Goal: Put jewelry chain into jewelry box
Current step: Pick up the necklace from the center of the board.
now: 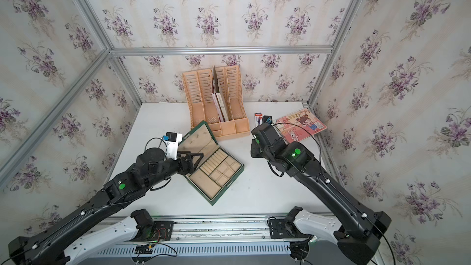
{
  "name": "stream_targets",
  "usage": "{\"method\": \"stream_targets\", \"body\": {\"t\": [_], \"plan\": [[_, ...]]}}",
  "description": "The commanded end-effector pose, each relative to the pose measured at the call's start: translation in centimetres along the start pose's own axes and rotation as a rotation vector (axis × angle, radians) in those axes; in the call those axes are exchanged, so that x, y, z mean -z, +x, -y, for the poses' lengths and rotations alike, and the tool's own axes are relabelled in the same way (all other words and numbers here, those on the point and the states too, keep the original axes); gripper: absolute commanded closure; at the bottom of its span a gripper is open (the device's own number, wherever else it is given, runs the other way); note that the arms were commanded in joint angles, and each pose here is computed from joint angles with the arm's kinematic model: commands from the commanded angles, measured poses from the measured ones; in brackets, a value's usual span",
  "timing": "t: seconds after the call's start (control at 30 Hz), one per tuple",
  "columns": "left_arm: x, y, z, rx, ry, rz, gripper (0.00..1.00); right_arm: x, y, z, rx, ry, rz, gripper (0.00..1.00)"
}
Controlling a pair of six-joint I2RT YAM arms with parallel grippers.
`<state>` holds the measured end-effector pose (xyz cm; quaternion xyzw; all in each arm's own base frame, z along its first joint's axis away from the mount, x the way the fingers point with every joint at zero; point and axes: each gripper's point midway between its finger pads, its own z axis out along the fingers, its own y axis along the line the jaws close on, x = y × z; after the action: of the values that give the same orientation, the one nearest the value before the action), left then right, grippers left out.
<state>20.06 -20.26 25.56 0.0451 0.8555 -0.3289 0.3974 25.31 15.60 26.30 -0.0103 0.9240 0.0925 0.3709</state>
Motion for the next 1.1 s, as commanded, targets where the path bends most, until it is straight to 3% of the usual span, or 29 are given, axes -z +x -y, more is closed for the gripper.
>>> {"method": "stream_targets", "body": {"t": [0.0, 0.23, 0.6, 0.83, 1.07], "plan": [[3.1, 3.7, -7.2, 0.155, -0.330, -0.067, 0.25, -0.7, -0.9, -0.3, -0.022, -0.015, 0.072, 1.00], [5.2, 8.3, -12.9, 0.309, -0.608, -0.134, 0.29, -1.7, -0.4, -0.2, -0.038, -0.016, 0.086, 1.00], [-0.7, 10.8, -11.2, 0.379, -0.579, -0.196, 0.29, -2.2, 0.1, -0.6, -0.088, -0.052, 0.091, 1.00], [-3.3, 12.3, -8.9, 0.317, -0.574, -0.198, 0.29, -2.2, 0.6, -0.5, -0.091, -0.060, 0.091, 1.00], [-5.2, 14.8, -9.7, 0.258, -0.720, -0.277, 0.35, -2.4, 1.1, -0.4, -0.089, -0.069, 0.084, 1.00]]}}
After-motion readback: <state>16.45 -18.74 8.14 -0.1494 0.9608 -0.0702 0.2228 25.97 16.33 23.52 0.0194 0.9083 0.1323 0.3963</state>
